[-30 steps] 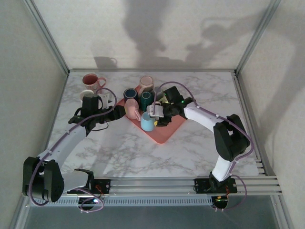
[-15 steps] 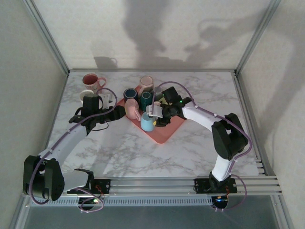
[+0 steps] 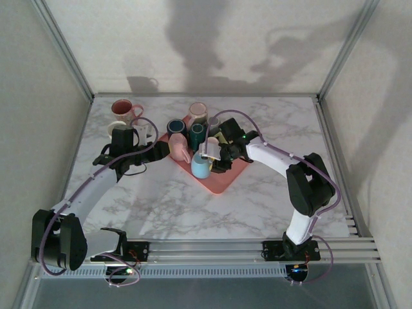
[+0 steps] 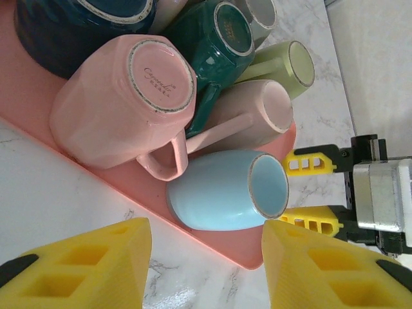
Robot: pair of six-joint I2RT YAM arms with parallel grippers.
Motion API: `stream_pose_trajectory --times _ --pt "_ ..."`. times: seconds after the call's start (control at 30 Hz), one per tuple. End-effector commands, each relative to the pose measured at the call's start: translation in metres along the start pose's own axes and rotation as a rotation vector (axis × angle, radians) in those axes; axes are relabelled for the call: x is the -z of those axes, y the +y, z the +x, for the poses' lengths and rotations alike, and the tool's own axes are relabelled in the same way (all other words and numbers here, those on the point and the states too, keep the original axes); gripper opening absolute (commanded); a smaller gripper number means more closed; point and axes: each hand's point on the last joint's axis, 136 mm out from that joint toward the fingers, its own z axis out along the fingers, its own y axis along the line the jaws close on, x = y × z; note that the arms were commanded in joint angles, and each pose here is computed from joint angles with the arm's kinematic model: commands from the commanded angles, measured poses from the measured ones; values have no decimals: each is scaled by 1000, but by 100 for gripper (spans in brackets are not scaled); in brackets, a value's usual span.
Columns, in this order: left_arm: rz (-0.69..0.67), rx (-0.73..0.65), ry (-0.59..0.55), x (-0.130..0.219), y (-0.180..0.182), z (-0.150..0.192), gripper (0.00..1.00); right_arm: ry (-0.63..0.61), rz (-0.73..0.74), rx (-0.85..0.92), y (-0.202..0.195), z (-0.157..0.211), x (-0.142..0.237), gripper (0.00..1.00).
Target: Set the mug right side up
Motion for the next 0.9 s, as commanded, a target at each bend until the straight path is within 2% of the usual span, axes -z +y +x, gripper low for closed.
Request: stream_pose_trajectory --times 0.0,0.4,0.87 --pt "3 -4 1 1 -4 -3 48 22 -59 -41 18 3 -3 43" --pt "-4 0 2 1 -1 1 48 113 -34 -184 4 11 -19 41" --pt "-6 4 0 0 1 2 48 74 4 -261 -4 -4 -14 40"
